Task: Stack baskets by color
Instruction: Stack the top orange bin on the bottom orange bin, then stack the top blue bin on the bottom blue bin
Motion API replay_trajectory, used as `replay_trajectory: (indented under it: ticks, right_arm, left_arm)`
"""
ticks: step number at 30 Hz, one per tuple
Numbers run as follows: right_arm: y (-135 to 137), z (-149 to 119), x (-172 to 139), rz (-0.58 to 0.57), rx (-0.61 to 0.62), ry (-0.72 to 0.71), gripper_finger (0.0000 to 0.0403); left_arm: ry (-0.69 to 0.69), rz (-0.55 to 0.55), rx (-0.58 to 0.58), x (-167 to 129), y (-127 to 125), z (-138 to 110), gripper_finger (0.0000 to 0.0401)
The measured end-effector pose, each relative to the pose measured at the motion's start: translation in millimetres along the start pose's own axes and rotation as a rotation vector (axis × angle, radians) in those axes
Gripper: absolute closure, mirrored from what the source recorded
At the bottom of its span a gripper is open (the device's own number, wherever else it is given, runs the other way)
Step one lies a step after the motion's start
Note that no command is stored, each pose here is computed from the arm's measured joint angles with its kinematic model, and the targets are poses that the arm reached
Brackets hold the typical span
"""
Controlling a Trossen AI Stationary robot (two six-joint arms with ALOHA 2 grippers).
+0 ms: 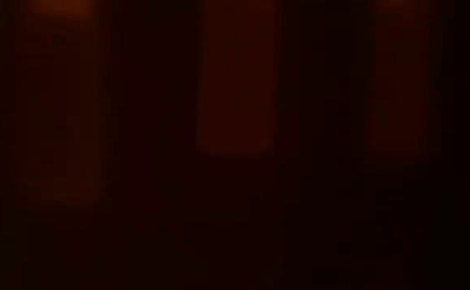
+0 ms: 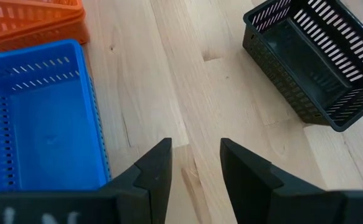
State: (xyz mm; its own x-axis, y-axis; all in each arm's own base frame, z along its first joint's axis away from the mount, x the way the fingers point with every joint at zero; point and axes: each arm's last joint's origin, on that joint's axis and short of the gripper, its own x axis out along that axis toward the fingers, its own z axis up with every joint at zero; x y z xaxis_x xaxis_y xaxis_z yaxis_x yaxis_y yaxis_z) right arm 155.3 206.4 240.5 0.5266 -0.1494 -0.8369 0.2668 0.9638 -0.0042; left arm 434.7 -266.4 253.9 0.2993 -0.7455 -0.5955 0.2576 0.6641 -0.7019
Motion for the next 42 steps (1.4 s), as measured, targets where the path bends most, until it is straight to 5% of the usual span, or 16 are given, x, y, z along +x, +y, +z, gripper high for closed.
replay_trajectory:
  ticks: [26, 33, 37, 42]
  right_arm:
    - [0.4, 0.1, 0.1, 0.004, 0.001, -0.001, 0.0268]
    - [0.5, 0.2, 0.1, 0.005, 0.001, -0.001, 0.0268]
    - [0.4, 0.1, 0.1, 0.005, 0.001, 0.000, 0.0268]
    - [0.4, 0.2, 0.0, 0.005, 0.000, -0.001, 0.0268]
  left_arm:
    - [-0.011, -0.094, -0.092, 21.5, 43.1, -11.9, 0.0339]
    - [0.081, -0.325, -0.013, -12.5, 23.4, 0.4, 0.0341]
    - [0.139, -0.259, -0.057, -47.2, 29.6, -0.6, 0.0341]
    - [0.269, -0.049, -0.083, -102.6, 32.7, -22.3, 0.0341]
